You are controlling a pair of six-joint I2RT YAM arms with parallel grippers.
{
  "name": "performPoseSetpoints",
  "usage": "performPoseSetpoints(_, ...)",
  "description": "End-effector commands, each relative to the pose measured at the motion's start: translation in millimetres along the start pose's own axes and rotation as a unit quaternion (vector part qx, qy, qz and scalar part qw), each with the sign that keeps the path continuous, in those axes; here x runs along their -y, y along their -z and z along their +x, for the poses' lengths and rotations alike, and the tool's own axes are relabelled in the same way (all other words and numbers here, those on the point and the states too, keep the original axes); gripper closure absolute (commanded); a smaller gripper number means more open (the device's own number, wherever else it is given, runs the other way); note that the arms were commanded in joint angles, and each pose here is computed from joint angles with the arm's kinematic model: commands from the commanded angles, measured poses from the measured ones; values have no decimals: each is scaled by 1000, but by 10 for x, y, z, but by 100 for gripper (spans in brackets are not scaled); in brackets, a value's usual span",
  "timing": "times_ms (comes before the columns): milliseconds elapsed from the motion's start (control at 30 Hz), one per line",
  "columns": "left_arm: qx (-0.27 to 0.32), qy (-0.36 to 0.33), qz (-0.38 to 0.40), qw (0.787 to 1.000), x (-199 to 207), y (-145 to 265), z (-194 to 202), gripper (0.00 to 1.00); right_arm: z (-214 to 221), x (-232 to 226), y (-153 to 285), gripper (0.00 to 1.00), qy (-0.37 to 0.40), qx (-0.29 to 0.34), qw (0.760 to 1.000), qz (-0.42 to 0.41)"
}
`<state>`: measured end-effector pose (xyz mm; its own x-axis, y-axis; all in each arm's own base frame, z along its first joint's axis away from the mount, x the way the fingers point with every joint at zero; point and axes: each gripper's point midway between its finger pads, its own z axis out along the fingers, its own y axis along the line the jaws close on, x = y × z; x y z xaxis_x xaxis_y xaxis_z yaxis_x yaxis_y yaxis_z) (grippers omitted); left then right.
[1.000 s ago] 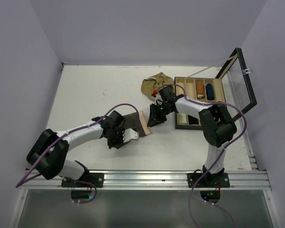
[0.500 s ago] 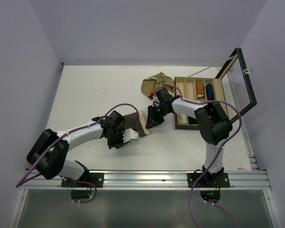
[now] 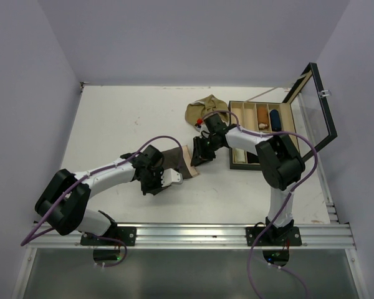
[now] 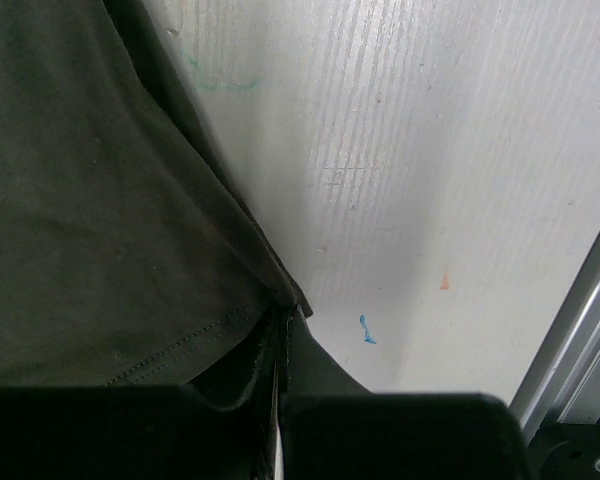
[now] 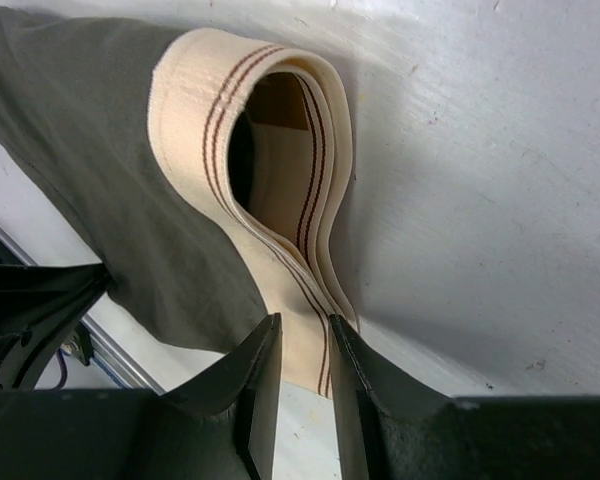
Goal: Roll the underwear
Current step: Fold the underwear
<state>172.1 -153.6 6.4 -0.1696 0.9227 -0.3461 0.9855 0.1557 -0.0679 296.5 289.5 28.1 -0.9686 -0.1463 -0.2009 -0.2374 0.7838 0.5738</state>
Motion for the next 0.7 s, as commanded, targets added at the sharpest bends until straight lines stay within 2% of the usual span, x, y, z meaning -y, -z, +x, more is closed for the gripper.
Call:
performPoseSetpoints(0,-67,-5,27,997,134,-226,410,100,-274,-73,88,70,29,42,999,1)
performPoseSetpoints(433,-67,-4,26,997,131,-240,417,100,-227,-20,-22,73,25,26,999,-3)
performPoseSetpoints(667,-68,-3,27,997,139,-242,427,100,-248,-59,-3,87,32,27,999,-12)
